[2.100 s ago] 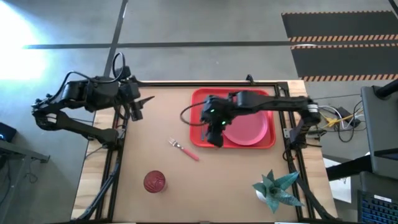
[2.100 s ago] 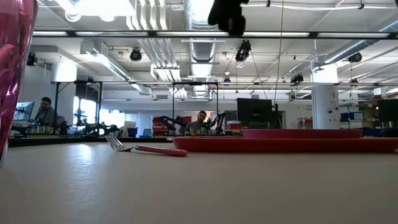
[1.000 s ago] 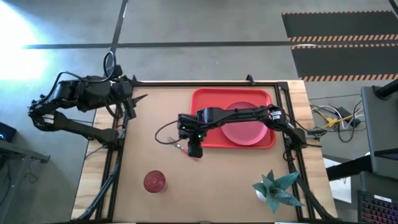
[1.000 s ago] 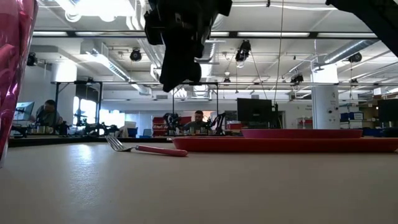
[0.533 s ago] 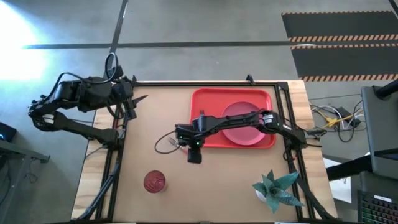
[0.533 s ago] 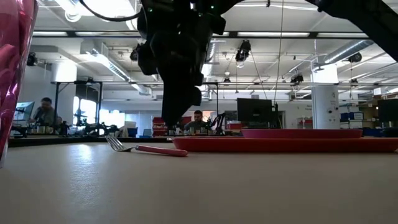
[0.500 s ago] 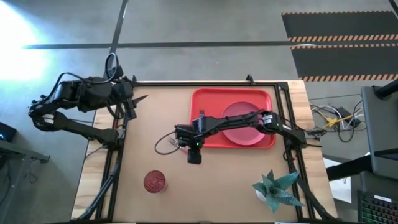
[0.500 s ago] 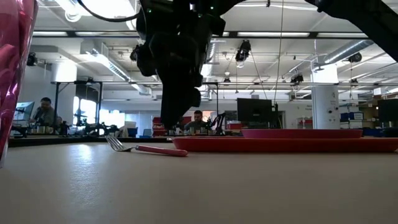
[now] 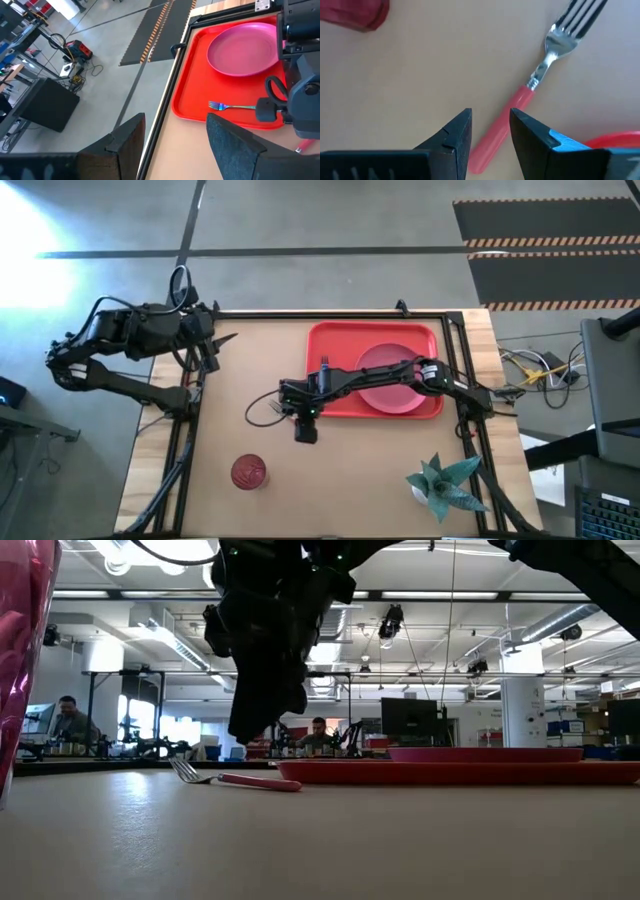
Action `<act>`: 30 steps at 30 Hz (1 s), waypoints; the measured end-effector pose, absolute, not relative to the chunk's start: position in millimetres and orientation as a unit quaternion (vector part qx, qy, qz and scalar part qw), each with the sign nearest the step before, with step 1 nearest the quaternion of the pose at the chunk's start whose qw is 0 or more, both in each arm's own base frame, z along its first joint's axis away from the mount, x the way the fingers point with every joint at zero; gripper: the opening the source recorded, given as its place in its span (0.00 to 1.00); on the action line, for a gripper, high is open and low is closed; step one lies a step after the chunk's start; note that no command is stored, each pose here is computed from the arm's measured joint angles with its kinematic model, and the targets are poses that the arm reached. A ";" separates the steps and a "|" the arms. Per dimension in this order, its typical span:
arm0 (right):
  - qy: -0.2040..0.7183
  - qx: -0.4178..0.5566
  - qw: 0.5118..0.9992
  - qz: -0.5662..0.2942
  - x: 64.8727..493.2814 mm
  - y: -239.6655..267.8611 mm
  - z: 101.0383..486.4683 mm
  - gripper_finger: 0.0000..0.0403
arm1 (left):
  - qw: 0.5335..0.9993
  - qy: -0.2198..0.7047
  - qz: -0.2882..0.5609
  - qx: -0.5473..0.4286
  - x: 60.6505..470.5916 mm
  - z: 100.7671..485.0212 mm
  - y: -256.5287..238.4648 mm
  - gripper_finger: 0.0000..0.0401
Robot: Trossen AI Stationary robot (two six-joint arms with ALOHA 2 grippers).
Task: Pick and place plate/cup/fork/spoon on tray
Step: Put the pink fork on the red tray to the right of the pink plate
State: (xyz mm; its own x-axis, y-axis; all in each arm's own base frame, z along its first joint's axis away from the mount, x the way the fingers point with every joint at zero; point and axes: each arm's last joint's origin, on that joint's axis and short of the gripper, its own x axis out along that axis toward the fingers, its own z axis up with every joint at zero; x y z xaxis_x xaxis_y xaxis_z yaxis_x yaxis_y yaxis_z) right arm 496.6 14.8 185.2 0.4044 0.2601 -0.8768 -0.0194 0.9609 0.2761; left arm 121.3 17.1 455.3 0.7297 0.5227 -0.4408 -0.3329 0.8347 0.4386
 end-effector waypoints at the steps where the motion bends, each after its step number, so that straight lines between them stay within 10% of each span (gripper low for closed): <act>1: 0.537 0.110 0.832 0.082 497.0 14.7 184.9 0.31 | 0.915 0.284 0.234 0.167 121.4 455.2 17.1 0.48; 30: 0.540 0.126 0.830 0.050 492.6 12.5 154.5 0.31 | 0.914 0.285 0.233 0.170 121.3 455.2 17.1 0.48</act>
